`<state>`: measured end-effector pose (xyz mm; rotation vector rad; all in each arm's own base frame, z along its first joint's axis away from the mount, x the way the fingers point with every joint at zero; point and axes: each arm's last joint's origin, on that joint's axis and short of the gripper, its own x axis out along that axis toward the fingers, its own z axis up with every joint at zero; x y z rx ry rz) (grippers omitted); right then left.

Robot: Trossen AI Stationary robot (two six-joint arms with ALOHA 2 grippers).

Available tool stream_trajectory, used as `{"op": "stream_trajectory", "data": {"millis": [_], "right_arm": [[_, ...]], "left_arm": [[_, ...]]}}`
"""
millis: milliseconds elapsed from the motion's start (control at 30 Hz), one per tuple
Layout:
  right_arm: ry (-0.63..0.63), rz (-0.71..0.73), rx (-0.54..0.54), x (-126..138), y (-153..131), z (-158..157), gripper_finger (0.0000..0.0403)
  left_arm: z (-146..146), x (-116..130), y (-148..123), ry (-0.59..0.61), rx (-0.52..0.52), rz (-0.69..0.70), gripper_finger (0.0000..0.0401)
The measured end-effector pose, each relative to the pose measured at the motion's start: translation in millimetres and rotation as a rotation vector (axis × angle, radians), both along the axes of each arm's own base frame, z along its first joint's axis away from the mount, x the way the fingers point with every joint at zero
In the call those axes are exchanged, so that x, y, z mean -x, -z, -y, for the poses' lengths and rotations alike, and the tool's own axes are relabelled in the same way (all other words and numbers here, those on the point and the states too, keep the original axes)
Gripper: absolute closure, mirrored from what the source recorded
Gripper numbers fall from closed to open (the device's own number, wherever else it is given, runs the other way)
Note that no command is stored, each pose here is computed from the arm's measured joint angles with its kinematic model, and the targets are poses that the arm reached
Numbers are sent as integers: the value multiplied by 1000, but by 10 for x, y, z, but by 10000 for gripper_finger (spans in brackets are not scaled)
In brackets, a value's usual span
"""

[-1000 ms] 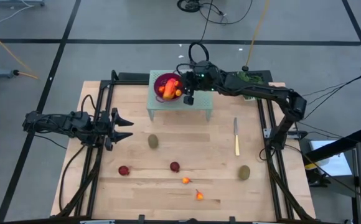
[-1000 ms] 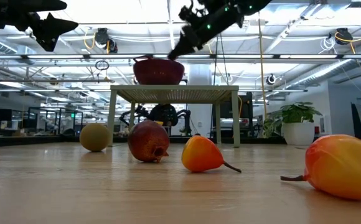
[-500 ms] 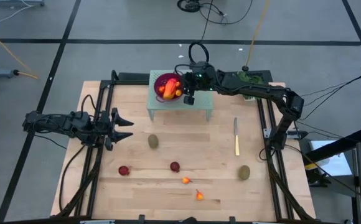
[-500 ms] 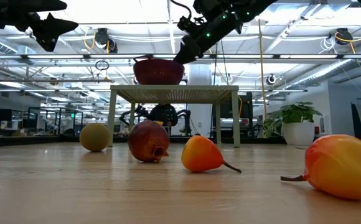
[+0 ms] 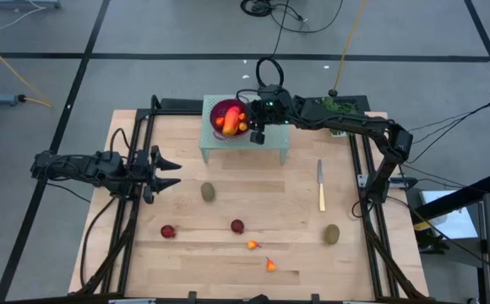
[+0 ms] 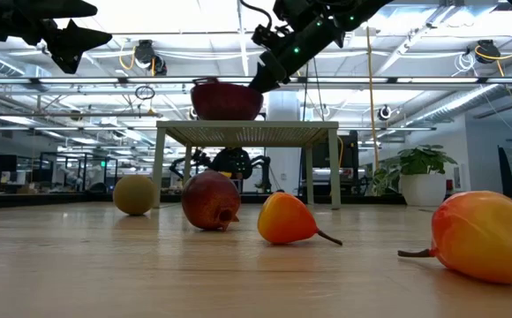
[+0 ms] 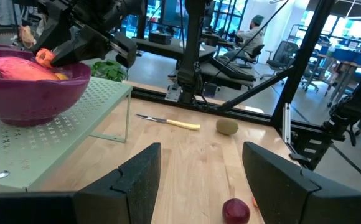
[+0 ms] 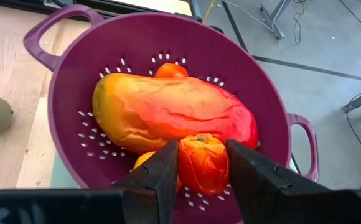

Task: Pick & Place Fruit
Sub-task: Put the peach into the violet strainer bowl on the shelf, then put the pear into the violet strainer bowl on the shelf

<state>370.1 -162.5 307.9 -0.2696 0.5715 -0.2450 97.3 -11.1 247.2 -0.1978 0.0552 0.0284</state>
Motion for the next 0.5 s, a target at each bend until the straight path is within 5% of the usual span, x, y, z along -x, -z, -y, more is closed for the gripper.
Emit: {"op": "stream_trajectory", "data": {"millis": [500], "right_arm": [[1, 12, 6, -5, -13, 3, 235]], "left_arm": [[0, 0, 0, -1, 4, 0, 174]]}}
